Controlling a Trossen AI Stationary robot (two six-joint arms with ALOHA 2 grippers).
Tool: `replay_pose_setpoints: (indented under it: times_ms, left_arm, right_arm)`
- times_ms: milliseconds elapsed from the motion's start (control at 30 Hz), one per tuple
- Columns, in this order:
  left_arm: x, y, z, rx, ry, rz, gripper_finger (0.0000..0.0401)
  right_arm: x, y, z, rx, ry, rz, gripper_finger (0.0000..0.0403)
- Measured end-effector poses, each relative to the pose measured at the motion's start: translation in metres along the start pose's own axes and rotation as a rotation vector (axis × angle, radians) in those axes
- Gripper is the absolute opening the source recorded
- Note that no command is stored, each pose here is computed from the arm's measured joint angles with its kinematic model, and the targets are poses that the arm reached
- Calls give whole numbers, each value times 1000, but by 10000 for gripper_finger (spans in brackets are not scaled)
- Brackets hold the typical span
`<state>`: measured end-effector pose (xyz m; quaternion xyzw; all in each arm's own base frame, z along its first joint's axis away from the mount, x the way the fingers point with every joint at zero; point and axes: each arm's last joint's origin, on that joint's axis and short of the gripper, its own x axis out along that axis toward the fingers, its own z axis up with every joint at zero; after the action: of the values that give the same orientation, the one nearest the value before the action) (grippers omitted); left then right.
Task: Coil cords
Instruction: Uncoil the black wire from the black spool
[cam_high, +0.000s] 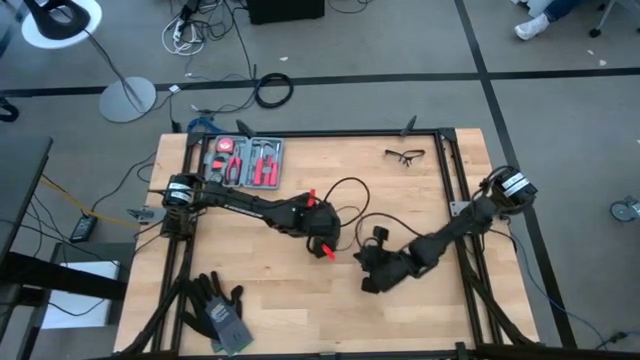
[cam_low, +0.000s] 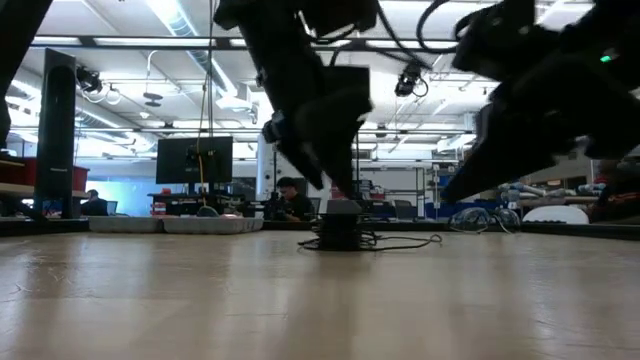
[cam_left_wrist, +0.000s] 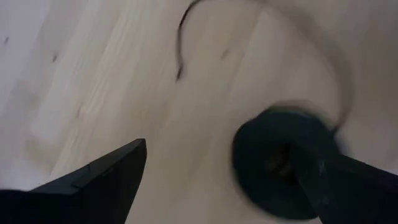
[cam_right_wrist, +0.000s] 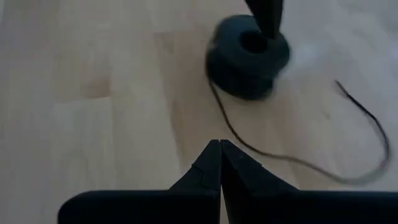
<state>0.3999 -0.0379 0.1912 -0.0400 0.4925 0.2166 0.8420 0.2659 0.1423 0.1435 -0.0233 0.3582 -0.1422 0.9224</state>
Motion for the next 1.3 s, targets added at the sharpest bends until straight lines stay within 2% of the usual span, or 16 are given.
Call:
replay_pose_setpoints:
  times_ms: [167,333,600,900,1000,1133,1200,1300]
  left_arm:
    - [7,2,-15,25,27,57,400]
    - [9,7,-25,16,26,95,400]
    - [8,11,-32,0,14,85,400]
    - [6,21,-45,16,-18,58,399]
    - [0,34,-52,-24,-52,9,399]
    - [1,48,-62,-122,-89,-131,399]
    - [4,48,-64,-147,-94,-186,399]
    - [6,49,-64,-150,-83,-192,399]
  right_arm:
    - [20,-18,14,-29,76,206,1]
    - [35,-37,34,-12,27,359,1]
    - [41,-62,46,-35,-17,322,4]
    - [35,-54,44,-28,-5,352,16]
    - [34,-51,42,-37,2,359,17]
    - [32,-48,43,-50,-24,345,18]
    - [32,-48,45,-104,-55,326,18]
    - [32,-48,46,-196,-78,313,20]
